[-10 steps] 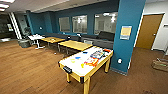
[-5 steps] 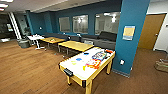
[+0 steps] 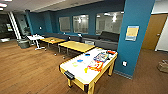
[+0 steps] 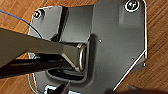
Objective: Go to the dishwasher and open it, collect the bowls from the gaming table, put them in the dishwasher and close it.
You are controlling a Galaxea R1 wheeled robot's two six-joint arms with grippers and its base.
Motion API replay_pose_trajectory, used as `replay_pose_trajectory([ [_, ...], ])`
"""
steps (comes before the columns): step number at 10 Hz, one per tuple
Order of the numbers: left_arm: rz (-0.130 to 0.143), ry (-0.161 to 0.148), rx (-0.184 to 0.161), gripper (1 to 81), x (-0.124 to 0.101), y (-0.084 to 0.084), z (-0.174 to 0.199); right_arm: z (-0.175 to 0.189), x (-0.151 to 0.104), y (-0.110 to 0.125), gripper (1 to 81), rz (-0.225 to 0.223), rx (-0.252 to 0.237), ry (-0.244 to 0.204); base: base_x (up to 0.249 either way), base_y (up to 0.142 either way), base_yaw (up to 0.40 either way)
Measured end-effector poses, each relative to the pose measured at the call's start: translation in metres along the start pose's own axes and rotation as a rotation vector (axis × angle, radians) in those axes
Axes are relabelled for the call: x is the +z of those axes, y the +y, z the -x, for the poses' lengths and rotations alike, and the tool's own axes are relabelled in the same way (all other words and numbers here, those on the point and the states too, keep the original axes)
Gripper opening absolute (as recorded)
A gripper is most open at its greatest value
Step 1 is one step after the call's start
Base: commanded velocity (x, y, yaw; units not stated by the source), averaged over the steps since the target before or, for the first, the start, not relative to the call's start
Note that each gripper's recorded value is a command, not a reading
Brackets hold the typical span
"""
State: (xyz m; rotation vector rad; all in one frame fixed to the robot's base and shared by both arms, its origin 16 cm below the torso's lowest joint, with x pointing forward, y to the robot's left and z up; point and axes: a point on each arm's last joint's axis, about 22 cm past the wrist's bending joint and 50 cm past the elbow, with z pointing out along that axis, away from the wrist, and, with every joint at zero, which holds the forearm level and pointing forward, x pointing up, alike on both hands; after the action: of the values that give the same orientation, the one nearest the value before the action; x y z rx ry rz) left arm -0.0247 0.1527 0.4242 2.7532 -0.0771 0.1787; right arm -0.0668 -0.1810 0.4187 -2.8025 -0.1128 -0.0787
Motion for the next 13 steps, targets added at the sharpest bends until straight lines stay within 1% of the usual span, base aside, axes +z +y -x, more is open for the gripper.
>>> replay_pose_trajectory([
  [2,-0.001,-0.006,-0.002,81.1,-0.0006,-0.0004,0.0049,0.0047,-0.0002,0.0000,81.1,0.000,0.001,-0.006,0.140,0.078,0.000],
  [12,0.000,0.000,0.001,81.1,-0.0001,-0.0003,0.0003,0.0024,-0.0004,0.0009,81.1,0.001,0.000,-0.002,0.140,0.083,0.000],
  [13,0.003,-0.003,-0.001,81.1,0.0005,0.0026,0.0026,0.0038,-0.0006,0.0018,81.1,0.003,0.001,-0.006,0.140,0.105,0.000],
])
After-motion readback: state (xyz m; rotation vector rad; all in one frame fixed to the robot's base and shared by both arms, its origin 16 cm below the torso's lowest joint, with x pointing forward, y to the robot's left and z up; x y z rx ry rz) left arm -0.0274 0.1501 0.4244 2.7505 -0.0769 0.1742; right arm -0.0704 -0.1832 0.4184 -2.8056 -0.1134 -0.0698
